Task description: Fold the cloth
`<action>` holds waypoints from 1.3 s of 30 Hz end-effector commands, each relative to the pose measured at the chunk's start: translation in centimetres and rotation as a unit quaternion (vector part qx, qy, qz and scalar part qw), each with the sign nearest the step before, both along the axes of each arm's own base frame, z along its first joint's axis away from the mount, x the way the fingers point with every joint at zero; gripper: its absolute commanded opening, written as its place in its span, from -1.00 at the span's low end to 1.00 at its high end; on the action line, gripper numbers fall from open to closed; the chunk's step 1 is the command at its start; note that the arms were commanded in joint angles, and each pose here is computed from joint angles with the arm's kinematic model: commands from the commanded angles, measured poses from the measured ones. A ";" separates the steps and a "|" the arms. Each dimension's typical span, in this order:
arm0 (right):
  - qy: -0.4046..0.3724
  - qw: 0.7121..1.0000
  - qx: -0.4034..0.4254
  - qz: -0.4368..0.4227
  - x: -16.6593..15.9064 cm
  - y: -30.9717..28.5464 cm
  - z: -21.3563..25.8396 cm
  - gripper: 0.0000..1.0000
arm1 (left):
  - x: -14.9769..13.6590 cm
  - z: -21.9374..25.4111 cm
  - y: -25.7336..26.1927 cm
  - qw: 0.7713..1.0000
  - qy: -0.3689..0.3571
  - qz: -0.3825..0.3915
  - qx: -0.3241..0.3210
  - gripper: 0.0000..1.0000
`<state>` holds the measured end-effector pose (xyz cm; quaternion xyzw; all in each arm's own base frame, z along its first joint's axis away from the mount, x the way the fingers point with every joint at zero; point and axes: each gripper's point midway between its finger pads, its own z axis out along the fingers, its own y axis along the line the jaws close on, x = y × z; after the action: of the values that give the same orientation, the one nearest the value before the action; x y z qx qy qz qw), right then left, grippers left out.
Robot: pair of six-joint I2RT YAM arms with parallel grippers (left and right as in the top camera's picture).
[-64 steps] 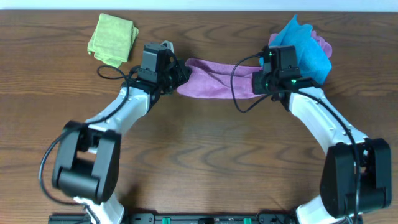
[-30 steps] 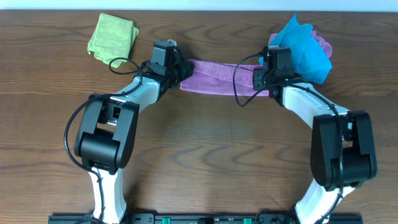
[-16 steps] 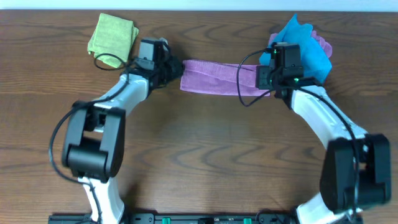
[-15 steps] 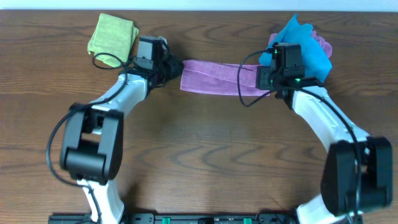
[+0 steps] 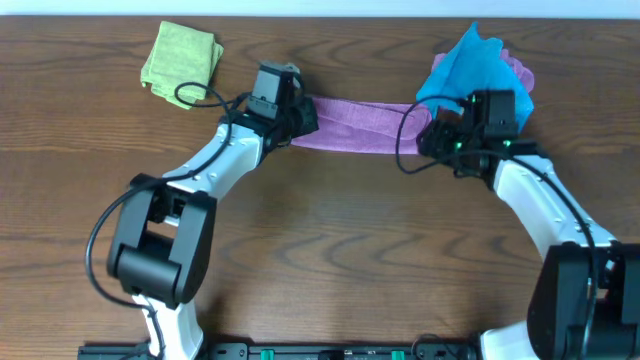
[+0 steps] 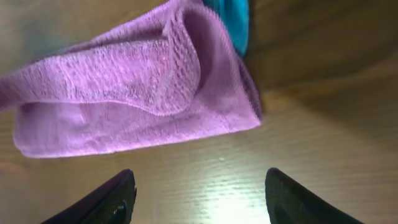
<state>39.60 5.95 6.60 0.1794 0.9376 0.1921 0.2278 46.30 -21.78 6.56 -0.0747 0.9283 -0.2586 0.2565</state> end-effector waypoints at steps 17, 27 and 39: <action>-0.017 0.996 0.042 -0.070 -1.5 -0.2 -3.7 0.27 | 0.8 -5.9 0.9 0.996 0.005 0.019 0.085 -0.88; -0.020 0.994 0.050 -0.096 -0.2 -0.3 -5.5 0.23 | 0.4 -6.2 0.7 0.996 0.011 0.015 0.088 -0.88; -0.028 0.992 0.060 -0.109 1.1 0.6 -7.6 0.20 | 0.2 -6.4 0.7 0.996 0.016 0.014 0.090 -0.88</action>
<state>41.41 6.30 1.26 0.2681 0.8886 0.2353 0.2883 46.40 -21.15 0.75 -0.0755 0.9475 -0.1819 0.2520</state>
